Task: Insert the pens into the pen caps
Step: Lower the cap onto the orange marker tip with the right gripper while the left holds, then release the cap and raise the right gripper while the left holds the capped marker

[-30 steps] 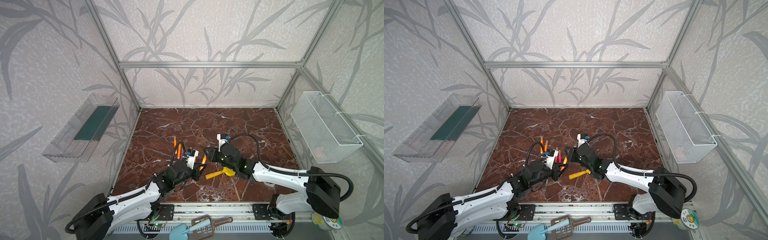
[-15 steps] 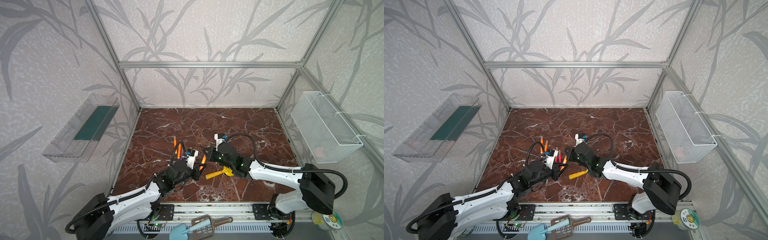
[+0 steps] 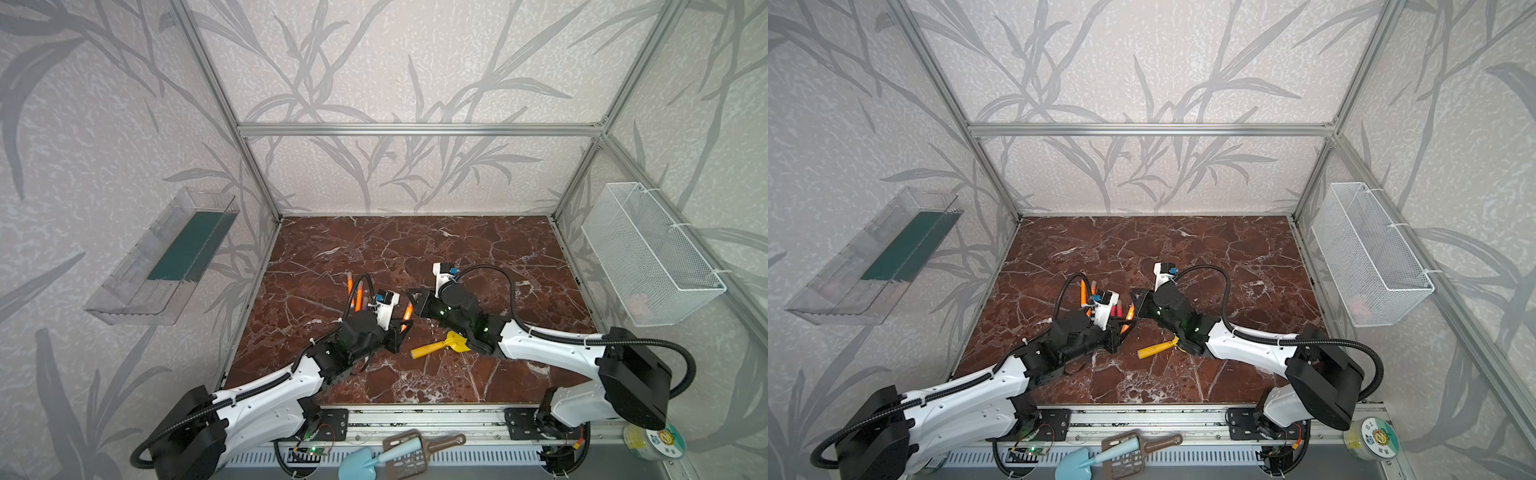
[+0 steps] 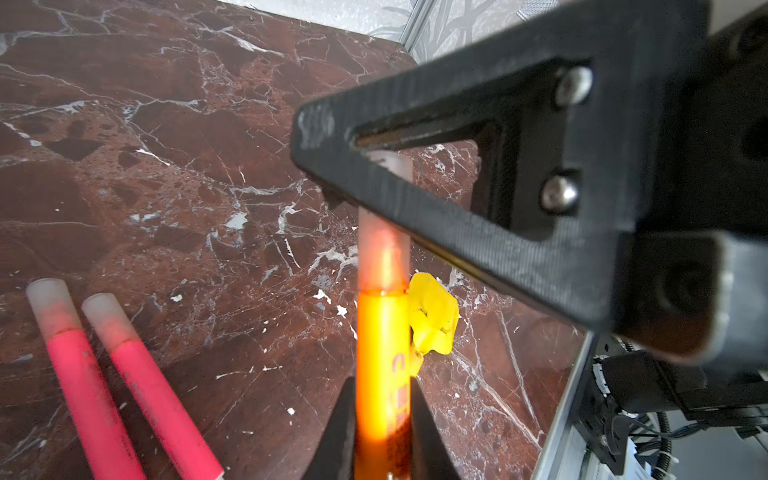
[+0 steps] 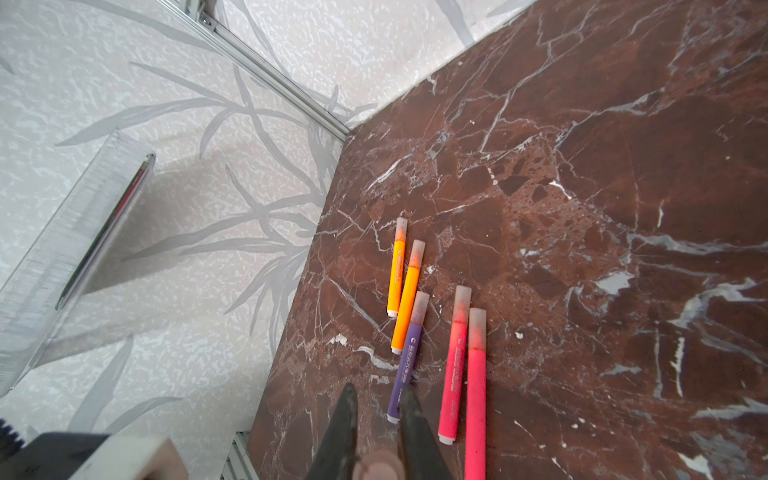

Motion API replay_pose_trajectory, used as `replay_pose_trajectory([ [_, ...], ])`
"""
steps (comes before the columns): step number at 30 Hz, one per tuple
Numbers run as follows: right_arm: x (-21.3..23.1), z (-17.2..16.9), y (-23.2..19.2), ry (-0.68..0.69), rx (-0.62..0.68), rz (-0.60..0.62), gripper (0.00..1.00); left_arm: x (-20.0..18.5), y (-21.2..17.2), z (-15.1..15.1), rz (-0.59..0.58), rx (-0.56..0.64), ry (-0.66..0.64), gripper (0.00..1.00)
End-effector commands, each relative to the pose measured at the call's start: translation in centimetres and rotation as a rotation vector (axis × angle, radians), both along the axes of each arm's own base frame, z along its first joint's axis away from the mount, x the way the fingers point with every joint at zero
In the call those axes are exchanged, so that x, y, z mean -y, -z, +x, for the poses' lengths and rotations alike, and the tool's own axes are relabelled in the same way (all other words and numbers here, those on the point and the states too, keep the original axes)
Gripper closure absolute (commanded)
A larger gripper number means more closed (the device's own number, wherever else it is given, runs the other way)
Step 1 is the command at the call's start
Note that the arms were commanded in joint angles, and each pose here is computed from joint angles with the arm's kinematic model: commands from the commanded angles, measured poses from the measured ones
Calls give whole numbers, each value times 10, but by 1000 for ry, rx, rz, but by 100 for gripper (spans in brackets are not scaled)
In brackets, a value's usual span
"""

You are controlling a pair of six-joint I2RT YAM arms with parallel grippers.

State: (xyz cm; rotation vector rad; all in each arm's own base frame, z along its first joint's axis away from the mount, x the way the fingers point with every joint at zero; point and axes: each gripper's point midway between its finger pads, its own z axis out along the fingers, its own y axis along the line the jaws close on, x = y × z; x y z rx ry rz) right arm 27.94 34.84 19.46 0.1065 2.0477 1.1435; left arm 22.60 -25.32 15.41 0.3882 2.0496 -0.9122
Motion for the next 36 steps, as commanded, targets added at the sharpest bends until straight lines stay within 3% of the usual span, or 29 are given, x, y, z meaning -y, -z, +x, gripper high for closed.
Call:
replay_pose_trajectory([
  [1, -19, -39, 19, -157, -29, -30, 100, 0, -59, 32, -118, 113, -59, 100],
  [4, -31, -56, 20, -193, -29, -30, 100, -2, -70, 41, -117, 132, -73, 100],
  [11, -45, -82, 29, -193, -79, -65, 100, -29, -87, 68, 20, 207, -252, 100],
  [18, -41, -88, 46, -128, -125, -126, 100, -54, -102, 78, 74, 255, -386, 100],
  [22, -41, -88, 43, -134, -92, -90, 100, -48, -105, 77, 55, 239, -350, 100],
  [26, -44, -94, 25, -202, 47, 28, 100, -39, -110, 74, -41, 189, -236, 100],
  [31, -42, -102, 8, -253, 162, 82, 100, -43, -118, 75, -141, 141, -162, 100],
  [36, -41, -111, 16, -233, 105, 58, 100, -52, -117, 78, -95, 153, -202, 100],
])
